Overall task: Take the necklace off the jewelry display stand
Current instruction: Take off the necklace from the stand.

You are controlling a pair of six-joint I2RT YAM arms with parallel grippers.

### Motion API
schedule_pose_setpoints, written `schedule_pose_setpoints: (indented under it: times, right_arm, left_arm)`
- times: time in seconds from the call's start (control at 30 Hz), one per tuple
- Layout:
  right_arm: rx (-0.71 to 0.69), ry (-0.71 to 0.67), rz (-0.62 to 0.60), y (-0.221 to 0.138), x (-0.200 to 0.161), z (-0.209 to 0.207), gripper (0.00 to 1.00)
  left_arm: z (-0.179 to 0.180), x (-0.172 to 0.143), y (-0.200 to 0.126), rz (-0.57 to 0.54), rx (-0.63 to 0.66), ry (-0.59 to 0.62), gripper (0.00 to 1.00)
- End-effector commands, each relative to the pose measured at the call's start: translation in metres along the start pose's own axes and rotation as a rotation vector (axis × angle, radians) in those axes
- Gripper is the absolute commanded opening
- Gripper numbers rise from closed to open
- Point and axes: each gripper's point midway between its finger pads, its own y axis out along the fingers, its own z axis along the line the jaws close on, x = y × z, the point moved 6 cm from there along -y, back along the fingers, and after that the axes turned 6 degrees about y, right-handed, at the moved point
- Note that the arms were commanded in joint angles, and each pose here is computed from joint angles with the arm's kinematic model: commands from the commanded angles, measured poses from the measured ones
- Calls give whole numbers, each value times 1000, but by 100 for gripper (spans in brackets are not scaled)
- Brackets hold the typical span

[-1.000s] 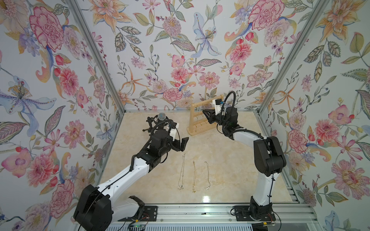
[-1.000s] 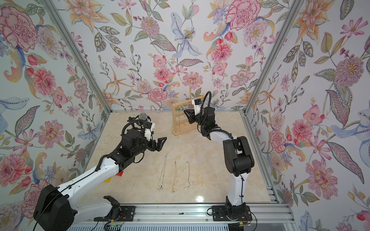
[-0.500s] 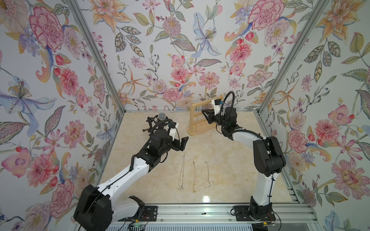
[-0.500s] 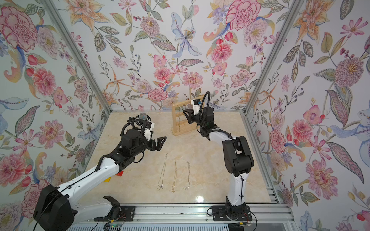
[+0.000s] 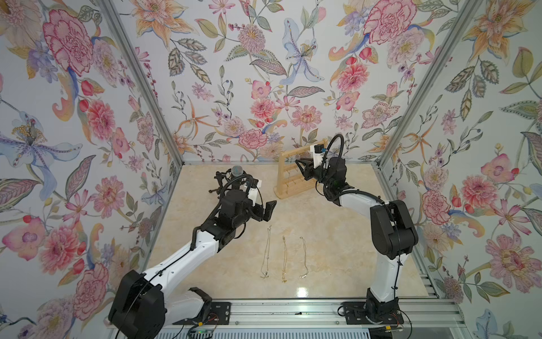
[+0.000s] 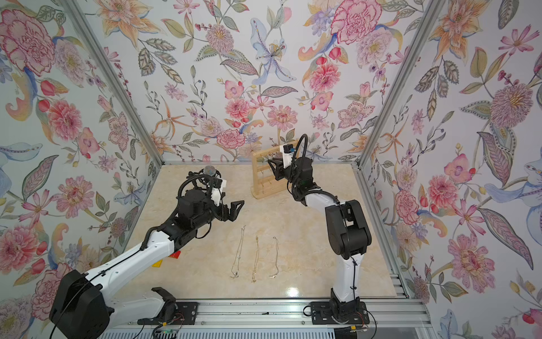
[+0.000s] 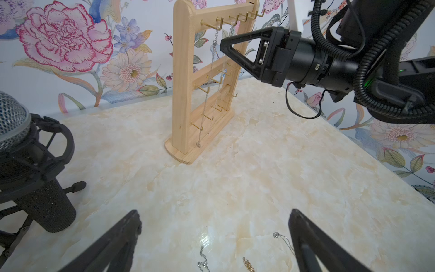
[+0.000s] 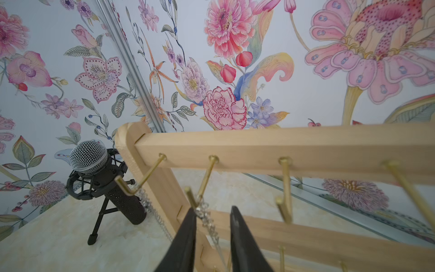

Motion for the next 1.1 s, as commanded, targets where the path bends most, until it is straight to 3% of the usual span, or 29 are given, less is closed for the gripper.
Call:
schedule_pose_setpoints:
  times: [0.0, 0.57, 1.07]
  right_arm:
    - [7, -44, -33, -1, 6, 7, 22]
    - [9, -57, -46, -5, 10, 11, 6]
    - [29, -65, -71, -12, 20, 20, 1]
  left_arm:
    - [5, -5, 3, 3, -2, -15, 99]
    - [6, -7, 4, 9, -5, -14, 99]
    - [5, -7, 4, 10, -6, -13, 99]
